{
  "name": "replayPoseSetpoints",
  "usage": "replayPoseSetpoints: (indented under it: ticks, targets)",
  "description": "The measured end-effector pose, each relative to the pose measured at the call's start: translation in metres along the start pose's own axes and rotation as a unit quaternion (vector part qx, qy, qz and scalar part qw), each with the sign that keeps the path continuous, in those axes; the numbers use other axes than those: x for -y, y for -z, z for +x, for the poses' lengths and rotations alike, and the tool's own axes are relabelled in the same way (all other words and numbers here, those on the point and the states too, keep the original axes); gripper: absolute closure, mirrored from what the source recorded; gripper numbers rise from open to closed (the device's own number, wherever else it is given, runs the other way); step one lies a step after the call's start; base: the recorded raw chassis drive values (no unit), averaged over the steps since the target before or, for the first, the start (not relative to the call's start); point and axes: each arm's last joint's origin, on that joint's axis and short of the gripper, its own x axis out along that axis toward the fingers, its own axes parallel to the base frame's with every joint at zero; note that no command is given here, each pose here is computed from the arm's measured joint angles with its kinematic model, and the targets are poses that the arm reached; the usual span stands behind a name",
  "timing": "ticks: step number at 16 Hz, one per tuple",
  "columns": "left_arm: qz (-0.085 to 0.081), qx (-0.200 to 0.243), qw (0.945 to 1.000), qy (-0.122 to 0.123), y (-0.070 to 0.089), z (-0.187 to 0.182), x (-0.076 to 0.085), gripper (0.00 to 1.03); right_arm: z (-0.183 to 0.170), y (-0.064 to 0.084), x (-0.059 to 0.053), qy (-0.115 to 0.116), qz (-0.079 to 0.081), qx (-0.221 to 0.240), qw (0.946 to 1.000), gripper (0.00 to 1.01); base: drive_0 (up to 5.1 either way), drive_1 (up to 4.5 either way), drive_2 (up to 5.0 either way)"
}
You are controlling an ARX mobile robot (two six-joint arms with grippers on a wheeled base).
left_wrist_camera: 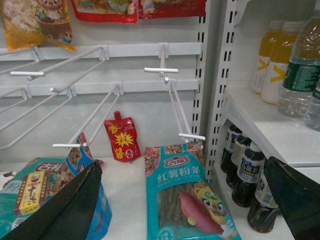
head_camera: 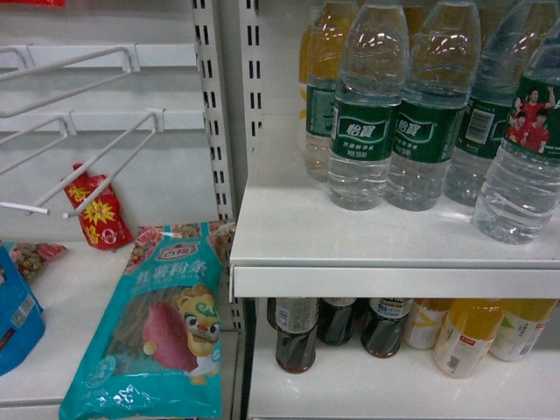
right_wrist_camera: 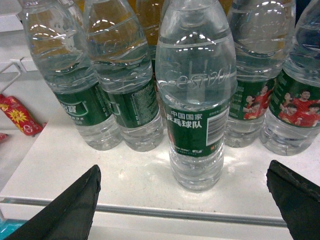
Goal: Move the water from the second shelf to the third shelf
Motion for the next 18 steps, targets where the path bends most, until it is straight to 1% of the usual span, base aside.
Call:
replayPoseSetpoints:
  ticks: [1, 2, 3, 5, 6, 7, 8, 9, 10, 12, 13, 14, 15, 17, 18]
  targets:
    - [0.0, 0.0, 1.0, 0.0, 0.0, 0.0, 0.0, 0.05, -0.014, 0.002, -0.001, 0.004, 0.001, 0.007, 1.0, 0.03, 0.0, 0.0, 0.0]
    - [0.0, 0.0, 1.0, 0.0, 0.0, 0.0, 0.0, 0.05, -0.024, 0.003, -0.002, 0.017, -0.005, 0.012, 0.9998, 0.03, 0.0, 0.0, 0.0]
    - [0.0, 0.0, 1.0, 0.0, 0.0, 0.0, 0.0, 0.05, -0.037, 0.005, -0.002, 0.023, -0.007, 0.012, 0.9996, 0.03, 0.0, 0.0, 0.0]
    - [0.0, 0.0, 1.0, 0.0, 0.0, 0.0, 0.0, 0.05, -0.065, 0.004, 0.001, 0.029, -0.004, 0.027, 0.9992, 0.03, 0.0, 0.0, 0.0]
    - [0.0, 0.0, 1.0, 0.0, 0.0, 0.0, 0.0, 0.05, -0.078, 0.004, 0.001, 0.036, -0.011, 0.039, 0.9985, 0.03, 0.0, 0.0, 0.0]
    - [0.0, 0.0, 1.0, 0.0, 0.0, 0.0, 0.0, 0.05, -0.086, 0.003, 0.002, 0.048, -0.024, 0.084, 0.995, 0.07, 0.0, 0.0, 0.0]
    - [0.0, 0.0, 1.0, 0.0, 0.0, 0.0, 0.0, 0.05, -0.097, 0.008, 0.003, 0.066, -0.037, 0.145, 0.9865, 0.19, 0.0, 0.0, 0.0]
    - [0.0, 0.0, 1.0, 0.0, 0.0, 0.0, 0.0, 0.05, -0.106, 0.02, 0.002, 0.067, -0.041, 0.144, 0.9864, 0.32, 0.0, 0.0, 0.0]
    - [0.0, 0.0, 1.0, 0.0, 0.0, 0.0, 0.0, 0.05, -0.113, 0.026, 0.002, 0.068, -0.044, 0.143, 0.9864, 0.45, 0.0, 0.0, 0.0]
    - [0.0, 0.0, 1.0, 0.0, 0.0, 0.0, 0.0, 0.05, -0.12, 0.03, 0.001, 0.067, -0.049, 0.164, 0.983, 0.71, 0.0, 0.0, 0.0]
    - [0.0, 0.0, 1.0, 0.0, 0.0, 0.0, 0.0, 0.05, -0.119, 0.038, 0.002, 0.068, -0.049, 0.161, 0.9834, 0.82, 0.0, 0.0, 0.0]
    - [0.0, 0.0, 1.0, 0.0, 0.0, 0.0, 0.0, 0.05, -0.118, 0.049, 0.003, 0.068, -0.048, 0.151, 0.9851, 0.95, 0.0, 0.0, 0.0]
    - [0.0, 0.0, 1.0, 0.0, 0.0, 0.0, 0.0, 0.05, -0.117, 0.057, 0.004, 0.069, -0.05, 0.148, 0.9853, 1.0, 0.0, 0.0, 0.0]
    - [0.0, 0.0, 1.0, 0.0, 0.0, 0.0, 0.0, 0.05, -0.119, 0.064, 0.004, 0.068, -0.05, 0.156, 0.984, 0.99, 0.0, 0.0, 0.0]
    - [0.0, 0.0, 1.0, 0.0, 0.0, 0.0, 0.0, 0.05, -0.119, 0.068, 0.004, 0.068, -0.05, 0.155, 0.9842, 0.99, 0.0, 0.0, 0.0]
